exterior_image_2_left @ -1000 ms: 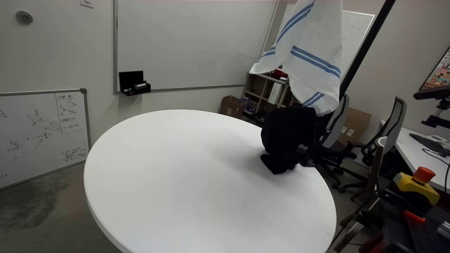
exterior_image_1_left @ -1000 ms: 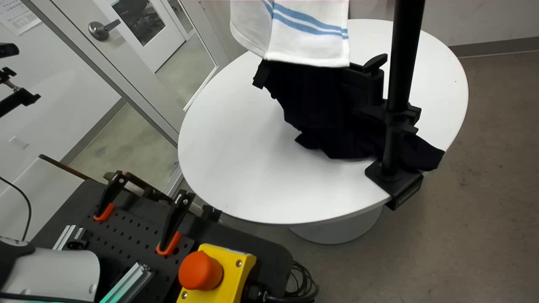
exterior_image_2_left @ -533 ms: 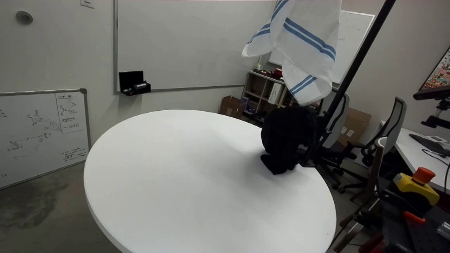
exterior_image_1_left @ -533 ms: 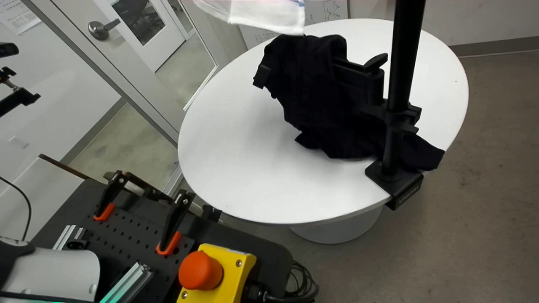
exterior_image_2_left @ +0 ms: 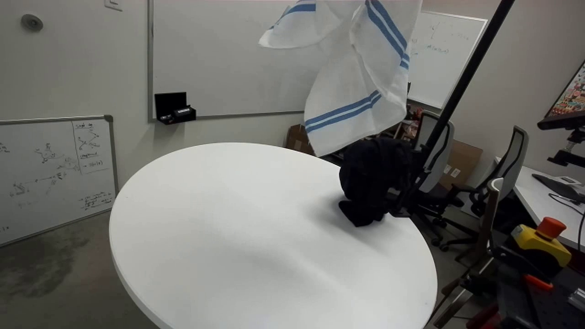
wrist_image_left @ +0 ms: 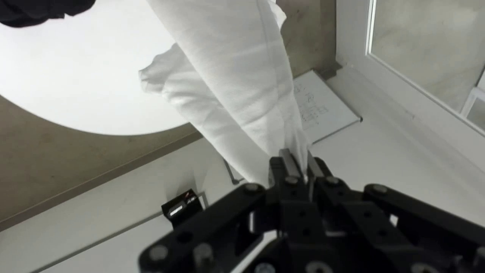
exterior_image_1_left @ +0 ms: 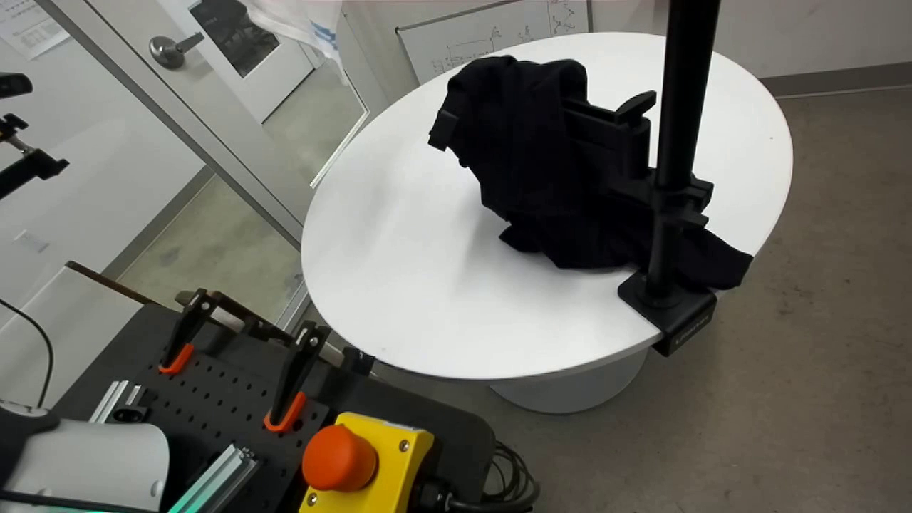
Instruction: Pick up the white cloth and put it on the table
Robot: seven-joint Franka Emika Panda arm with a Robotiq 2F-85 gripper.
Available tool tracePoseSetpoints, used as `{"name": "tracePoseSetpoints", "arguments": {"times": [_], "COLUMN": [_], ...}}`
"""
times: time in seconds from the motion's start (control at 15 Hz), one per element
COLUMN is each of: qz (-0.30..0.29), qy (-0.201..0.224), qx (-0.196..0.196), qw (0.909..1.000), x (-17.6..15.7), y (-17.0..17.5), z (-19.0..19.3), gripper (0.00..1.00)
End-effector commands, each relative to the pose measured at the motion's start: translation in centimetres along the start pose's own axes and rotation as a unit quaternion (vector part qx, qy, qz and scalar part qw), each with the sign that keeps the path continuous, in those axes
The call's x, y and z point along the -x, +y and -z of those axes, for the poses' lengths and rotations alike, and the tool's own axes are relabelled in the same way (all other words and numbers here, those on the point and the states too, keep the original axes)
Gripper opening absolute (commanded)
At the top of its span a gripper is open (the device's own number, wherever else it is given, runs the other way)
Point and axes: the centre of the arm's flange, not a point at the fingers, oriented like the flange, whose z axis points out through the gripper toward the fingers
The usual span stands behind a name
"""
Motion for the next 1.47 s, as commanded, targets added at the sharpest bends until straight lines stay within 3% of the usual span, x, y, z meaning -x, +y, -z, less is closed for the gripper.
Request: {"name": "tracePoseSetpoints", "arguments": {"times": [0.0,0.27,0.67,1.2,1.27,1.4], "qz": [0.027,0.050,0.111,0.169,0.174,0.187], "qy": [-0.066,-0.135,-0.235,-0.271,-0.274,-0.280], "qx": [0.008,0.035,0.081,0.147,0.159,0.179], "qw": [0.9975,0.9890,0.9623,0.9362,0.9323,0.9246], "x": [2.9,5.9,13.0,18.2,18.5,19.2], "y": [0.1,1.0,2.7,4.8,5.0,5.3], "z": [-3.2,-8.9,-17.9,-25.8,-26.5,-27.4], "gripper": [0.01,0.01,0.01,0.01,0.29,0.38]}}
